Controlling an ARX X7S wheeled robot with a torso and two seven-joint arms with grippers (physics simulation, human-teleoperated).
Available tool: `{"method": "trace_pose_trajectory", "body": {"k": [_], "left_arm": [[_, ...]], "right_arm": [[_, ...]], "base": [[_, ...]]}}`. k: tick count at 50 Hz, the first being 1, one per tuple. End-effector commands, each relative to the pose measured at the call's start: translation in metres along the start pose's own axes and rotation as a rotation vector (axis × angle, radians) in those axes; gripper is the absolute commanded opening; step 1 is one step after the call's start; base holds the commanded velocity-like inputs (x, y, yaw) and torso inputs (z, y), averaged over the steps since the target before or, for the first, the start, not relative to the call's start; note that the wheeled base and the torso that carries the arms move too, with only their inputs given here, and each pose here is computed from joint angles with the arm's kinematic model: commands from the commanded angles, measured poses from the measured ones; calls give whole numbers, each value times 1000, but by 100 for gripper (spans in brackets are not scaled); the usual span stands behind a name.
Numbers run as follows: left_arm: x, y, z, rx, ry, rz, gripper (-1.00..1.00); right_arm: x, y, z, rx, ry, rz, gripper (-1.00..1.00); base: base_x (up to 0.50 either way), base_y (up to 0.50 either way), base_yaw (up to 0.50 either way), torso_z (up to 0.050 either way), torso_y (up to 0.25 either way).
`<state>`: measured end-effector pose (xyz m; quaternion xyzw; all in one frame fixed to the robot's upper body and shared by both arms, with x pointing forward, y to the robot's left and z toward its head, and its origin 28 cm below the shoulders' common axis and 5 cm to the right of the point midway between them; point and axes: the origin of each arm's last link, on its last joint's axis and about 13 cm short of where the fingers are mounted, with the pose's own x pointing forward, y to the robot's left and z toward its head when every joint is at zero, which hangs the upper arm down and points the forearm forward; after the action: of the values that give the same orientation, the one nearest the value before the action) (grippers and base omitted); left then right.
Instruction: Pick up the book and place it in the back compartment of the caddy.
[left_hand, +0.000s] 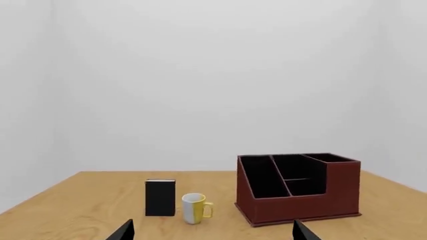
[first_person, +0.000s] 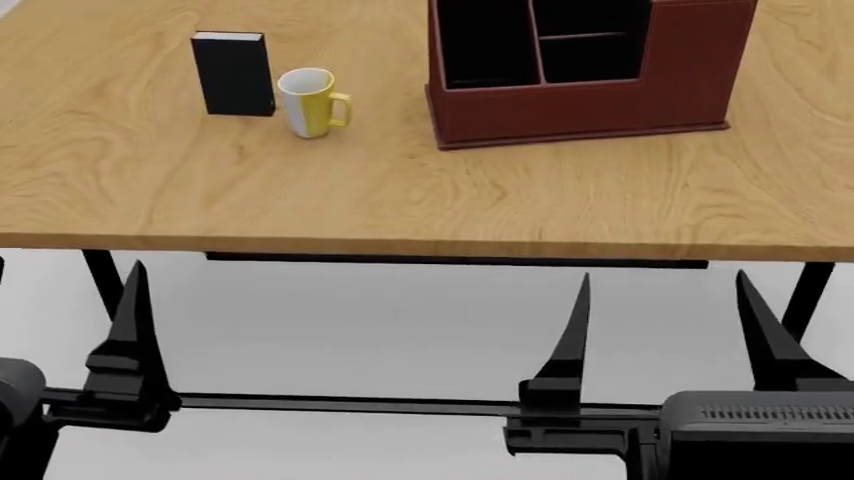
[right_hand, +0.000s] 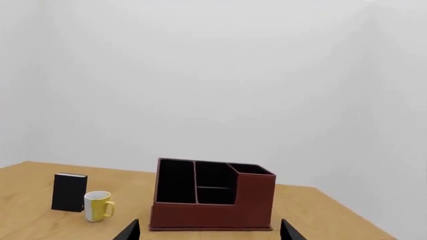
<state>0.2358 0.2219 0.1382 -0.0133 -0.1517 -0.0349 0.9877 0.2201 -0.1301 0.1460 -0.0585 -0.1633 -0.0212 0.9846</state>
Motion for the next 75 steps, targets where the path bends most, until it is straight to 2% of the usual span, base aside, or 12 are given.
{"method": "trace_pose_trajectory", "body": {"k": [1, 29, 42, 57, 70, 75], "left_arm": [[0, 0, 2, -5, -6, 6, 100], [-1, 0, 3, -10, -9, 4, 100], [0, 0, 2, -16, 7, 0, 100], [-1, 0, 1, -4, 34, -23, 100], [1, 2, 7, -4, 23, -18, 100], [3, 3, 10, -1, 15, -15, 100]], "right_arm": [[0, 0, 2, 3, -5, 5, 100], [0, 2, 3, 3, -12, 24, 100], [7, -1, 9, 4, -36, 2, 100], [28, -25, 58, -46, -175, -86, 100], [20, -57, 100, -74, -286, -224, 100], [13, -63, 114, -91, -322, -242, 100]], "base": [[0, -297, 0, 0, 0], [0, -291, 0, 0, 0], [0, -7, 0, 0, 0], [0, 0, 0, 0, 0], [0, 0, 0, 0, 0], [0, 0, 0, 0, 0]]}}
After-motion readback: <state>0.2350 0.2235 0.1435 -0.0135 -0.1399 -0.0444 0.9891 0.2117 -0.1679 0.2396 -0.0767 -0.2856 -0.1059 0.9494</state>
